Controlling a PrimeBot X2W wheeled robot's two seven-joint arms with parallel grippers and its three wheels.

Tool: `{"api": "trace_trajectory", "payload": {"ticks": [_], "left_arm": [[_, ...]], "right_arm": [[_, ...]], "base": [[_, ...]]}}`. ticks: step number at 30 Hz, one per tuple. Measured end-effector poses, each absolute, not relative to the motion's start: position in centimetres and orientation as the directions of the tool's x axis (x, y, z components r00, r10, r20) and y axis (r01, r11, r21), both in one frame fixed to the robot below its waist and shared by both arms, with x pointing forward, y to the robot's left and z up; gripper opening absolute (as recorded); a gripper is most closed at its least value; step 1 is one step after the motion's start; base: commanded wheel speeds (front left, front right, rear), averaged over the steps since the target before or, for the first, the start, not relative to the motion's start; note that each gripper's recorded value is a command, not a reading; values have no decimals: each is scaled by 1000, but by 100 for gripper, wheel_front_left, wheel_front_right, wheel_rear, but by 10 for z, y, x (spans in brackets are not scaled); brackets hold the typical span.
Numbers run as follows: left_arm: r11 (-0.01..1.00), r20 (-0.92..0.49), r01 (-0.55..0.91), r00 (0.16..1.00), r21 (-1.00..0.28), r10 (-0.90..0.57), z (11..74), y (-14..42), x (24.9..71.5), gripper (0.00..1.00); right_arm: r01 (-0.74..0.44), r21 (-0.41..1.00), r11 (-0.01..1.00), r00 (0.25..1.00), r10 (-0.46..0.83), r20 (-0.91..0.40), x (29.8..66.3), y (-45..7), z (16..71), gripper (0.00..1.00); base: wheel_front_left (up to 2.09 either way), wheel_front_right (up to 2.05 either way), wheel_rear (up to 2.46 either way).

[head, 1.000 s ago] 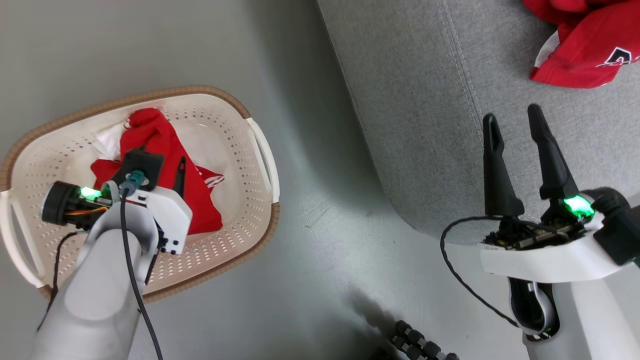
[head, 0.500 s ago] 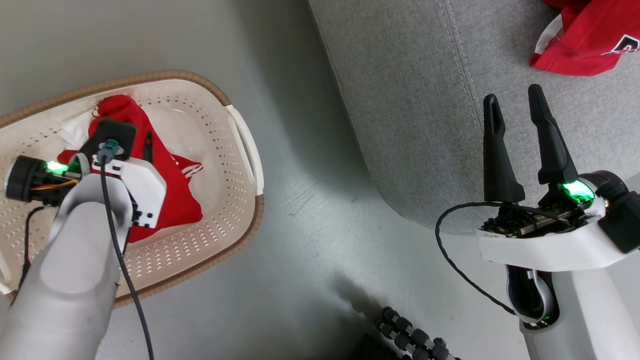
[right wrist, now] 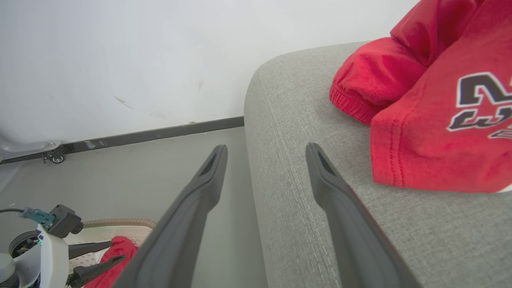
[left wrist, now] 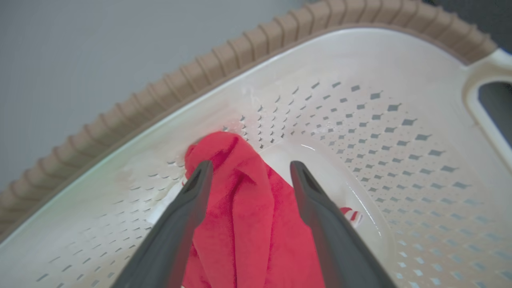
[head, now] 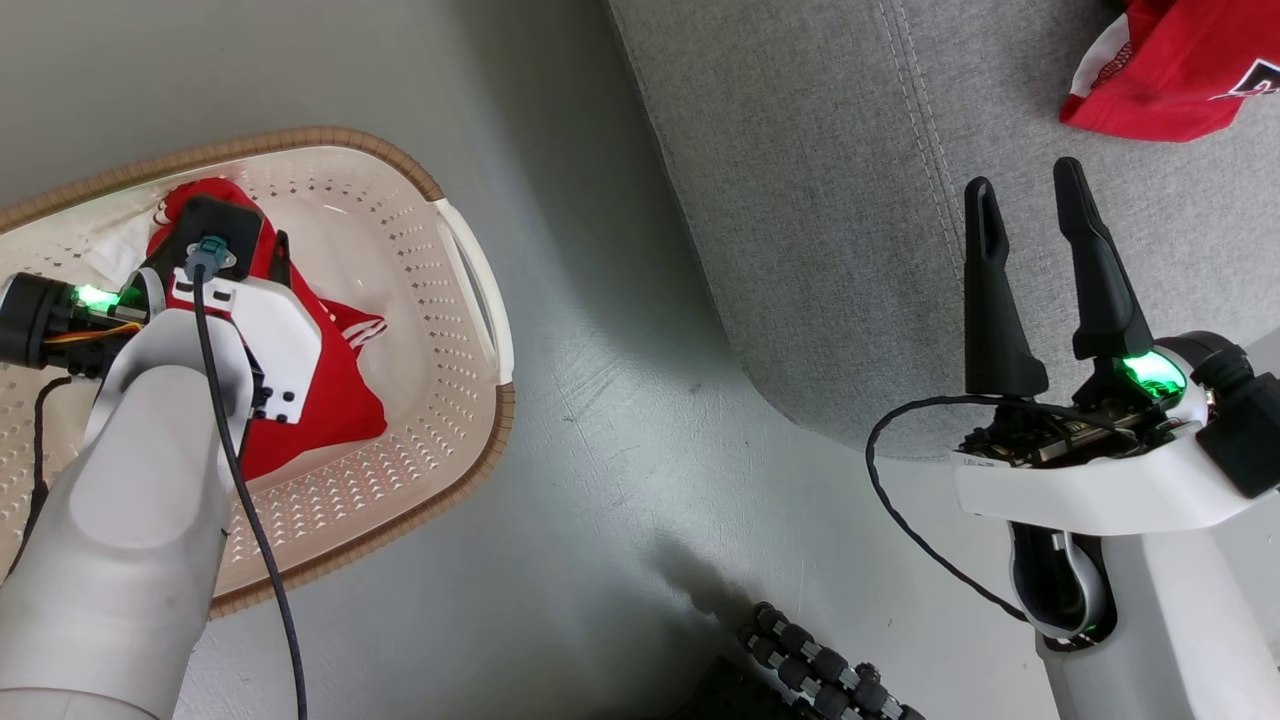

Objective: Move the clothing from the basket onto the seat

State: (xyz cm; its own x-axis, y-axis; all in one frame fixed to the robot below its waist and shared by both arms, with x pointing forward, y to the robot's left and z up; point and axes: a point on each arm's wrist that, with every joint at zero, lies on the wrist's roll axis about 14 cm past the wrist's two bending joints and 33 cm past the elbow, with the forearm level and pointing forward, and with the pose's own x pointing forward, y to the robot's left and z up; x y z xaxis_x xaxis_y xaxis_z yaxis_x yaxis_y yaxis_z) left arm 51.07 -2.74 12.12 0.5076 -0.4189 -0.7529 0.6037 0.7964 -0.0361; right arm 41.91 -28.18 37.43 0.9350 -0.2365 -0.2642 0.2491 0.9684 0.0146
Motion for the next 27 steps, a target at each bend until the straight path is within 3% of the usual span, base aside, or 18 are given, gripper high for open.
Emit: {"api": "trace_trajectory", "payload": {"ticks": [27], "left_arm": [[729, -833, 684, 397, -12, -386, 102, -23, 485, 100]], "right_arm": [[255, 11, 967, 932, -243, -268, 419, -284, 372, 100]], "base": [[0, 0, 0]]}}
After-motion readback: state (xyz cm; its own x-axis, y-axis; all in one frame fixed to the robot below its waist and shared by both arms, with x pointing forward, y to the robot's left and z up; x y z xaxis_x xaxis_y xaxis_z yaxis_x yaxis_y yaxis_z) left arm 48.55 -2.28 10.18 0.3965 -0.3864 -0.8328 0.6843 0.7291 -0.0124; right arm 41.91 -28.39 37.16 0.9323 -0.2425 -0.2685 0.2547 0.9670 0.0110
